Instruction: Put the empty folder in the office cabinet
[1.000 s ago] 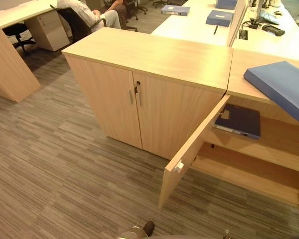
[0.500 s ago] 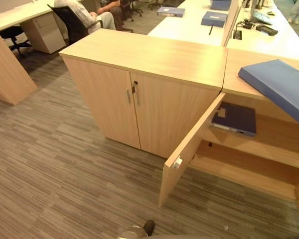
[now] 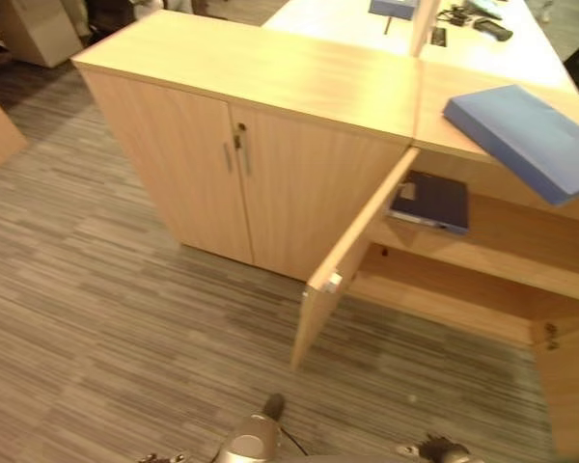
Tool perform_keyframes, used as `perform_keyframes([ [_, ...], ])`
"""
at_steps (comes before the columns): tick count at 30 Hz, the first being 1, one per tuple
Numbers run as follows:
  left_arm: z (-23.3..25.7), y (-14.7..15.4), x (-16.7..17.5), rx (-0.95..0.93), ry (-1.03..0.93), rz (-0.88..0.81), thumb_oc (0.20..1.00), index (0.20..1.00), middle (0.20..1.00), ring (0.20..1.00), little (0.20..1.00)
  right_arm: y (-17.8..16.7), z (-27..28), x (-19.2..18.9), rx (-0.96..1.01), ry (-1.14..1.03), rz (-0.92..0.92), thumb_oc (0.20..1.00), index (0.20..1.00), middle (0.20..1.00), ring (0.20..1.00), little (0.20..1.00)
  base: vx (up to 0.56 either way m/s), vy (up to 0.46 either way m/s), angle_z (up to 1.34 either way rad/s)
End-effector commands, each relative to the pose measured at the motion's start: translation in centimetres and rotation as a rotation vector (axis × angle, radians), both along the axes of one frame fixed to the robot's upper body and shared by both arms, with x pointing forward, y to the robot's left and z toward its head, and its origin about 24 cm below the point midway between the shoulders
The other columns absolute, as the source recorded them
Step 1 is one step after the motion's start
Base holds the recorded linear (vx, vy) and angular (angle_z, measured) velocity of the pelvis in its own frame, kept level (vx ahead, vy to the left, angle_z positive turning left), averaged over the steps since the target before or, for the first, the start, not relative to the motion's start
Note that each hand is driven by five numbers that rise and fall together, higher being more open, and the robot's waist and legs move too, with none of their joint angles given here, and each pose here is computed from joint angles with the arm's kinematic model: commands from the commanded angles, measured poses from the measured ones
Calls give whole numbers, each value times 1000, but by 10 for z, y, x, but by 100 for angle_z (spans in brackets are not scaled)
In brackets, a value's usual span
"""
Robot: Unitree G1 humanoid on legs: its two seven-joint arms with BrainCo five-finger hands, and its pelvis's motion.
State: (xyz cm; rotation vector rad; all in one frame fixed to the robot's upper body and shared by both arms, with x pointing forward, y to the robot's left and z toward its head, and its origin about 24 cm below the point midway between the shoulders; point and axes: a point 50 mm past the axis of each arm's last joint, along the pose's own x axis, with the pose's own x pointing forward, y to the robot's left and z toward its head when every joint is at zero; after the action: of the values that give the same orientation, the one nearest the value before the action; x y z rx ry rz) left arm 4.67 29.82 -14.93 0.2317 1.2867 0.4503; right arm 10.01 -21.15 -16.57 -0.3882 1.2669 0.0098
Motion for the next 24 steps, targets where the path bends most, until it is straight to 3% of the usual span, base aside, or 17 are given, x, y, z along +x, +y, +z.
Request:
perform_keyframes([
  [1, -2, -2, -11, 14, 3, 51, 1000, 1000, 1000, 1000, 1000, -21, 4, -3, -61, 1, 23, 1000, 1000, 1000, 1000, 1000, 34, -306, 0],
  [14, 2, -5, 20, 20, -109, 98, 1000, 1000, 1000, 1000, 1000, -34, 10, 10, -116, -43, 15, 1000, 1000, 1000, 1000, 1000, 5, -352, -3],
  [18, 1, -15, 35, 4, -115, -33, 1000, 1000, 1000, 1000, 1000, -53, 16, 11, -168, -49, -27, 1000, 1000, 1000, 1000, 1000, 15, -246, 15],
  [24, -4, -25, 32, -40, -78, -71, 1000, 1000, 1000, 1000, 1000, -57, 13, -4, -188, 7, -20, 1000, 1000, 1000, 1000, 1000, 111, -28, 28],
])
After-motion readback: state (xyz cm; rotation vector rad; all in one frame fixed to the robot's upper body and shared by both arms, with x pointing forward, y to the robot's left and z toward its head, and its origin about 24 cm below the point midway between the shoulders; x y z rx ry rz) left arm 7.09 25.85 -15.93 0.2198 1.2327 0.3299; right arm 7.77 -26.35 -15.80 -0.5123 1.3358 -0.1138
